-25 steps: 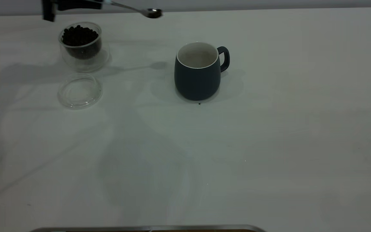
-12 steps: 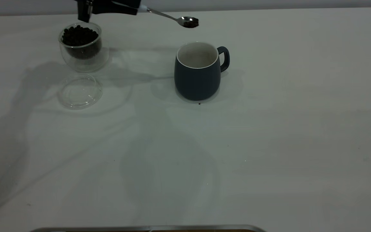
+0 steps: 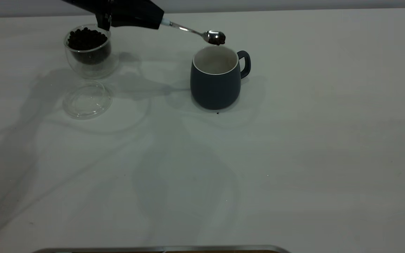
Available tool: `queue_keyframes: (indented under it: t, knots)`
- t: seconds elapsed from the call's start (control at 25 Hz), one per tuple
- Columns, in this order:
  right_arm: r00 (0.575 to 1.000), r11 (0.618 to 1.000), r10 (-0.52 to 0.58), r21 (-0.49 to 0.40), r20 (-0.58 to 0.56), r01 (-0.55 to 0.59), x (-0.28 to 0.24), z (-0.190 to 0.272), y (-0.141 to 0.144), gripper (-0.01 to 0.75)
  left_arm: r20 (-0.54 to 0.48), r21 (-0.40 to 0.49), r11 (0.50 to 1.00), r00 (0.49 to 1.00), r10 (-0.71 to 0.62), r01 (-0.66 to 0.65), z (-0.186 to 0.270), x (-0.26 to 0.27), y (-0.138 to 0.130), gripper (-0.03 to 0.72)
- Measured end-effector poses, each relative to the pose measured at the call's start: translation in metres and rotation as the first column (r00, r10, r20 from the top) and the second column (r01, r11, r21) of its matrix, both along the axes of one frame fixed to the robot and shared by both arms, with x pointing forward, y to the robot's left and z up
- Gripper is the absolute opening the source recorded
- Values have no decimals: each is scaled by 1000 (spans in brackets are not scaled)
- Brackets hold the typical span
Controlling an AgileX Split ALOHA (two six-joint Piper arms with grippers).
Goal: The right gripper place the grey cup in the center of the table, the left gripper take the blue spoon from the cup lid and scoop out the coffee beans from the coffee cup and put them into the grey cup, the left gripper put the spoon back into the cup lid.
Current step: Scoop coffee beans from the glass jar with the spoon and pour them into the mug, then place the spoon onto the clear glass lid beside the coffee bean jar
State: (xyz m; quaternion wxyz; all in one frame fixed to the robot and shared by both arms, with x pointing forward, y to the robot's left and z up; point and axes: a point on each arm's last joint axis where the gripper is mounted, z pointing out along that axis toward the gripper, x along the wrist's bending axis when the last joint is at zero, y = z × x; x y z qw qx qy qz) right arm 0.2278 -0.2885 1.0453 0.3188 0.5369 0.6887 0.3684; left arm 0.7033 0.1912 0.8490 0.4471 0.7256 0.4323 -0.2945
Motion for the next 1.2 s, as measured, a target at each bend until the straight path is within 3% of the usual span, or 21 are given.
queue_keyframes:
  t: [0.2,0.4,0.52,0.6,0.76,0.96,1.2]
  knots:
    - [1000,1000,0,0,0,0,0,0,0,511,160,6,997,984,-74,74,-11,0,0,121]
    - [1000,1000,0,0,0,0,0,0,0,511,373,56,991,918,-131,119,-14,5,1,121]
    - [1000,1000,0,0,0,0,0,0,0,511,426,43,990,894,-137,132,-13,6,1,121]
    - [1000,1000,0,0,0,0,0,0,0,511,411,1,991,903,-121,132,-10,5,-1,121]
    - [1000,1000,0,0,0,0,0,0,0,511,267,-52,997,963,-41,56,-2,6,10,121]
    - [1000,1000,0,0,0,0,0,0,0,511,78,-26,988,985,156,-154,24,15,70,121]
    - [1000,1000,0,0,0,0,0,0,0,511,-15,63,964,966,260,-258,40,-6,130,121]
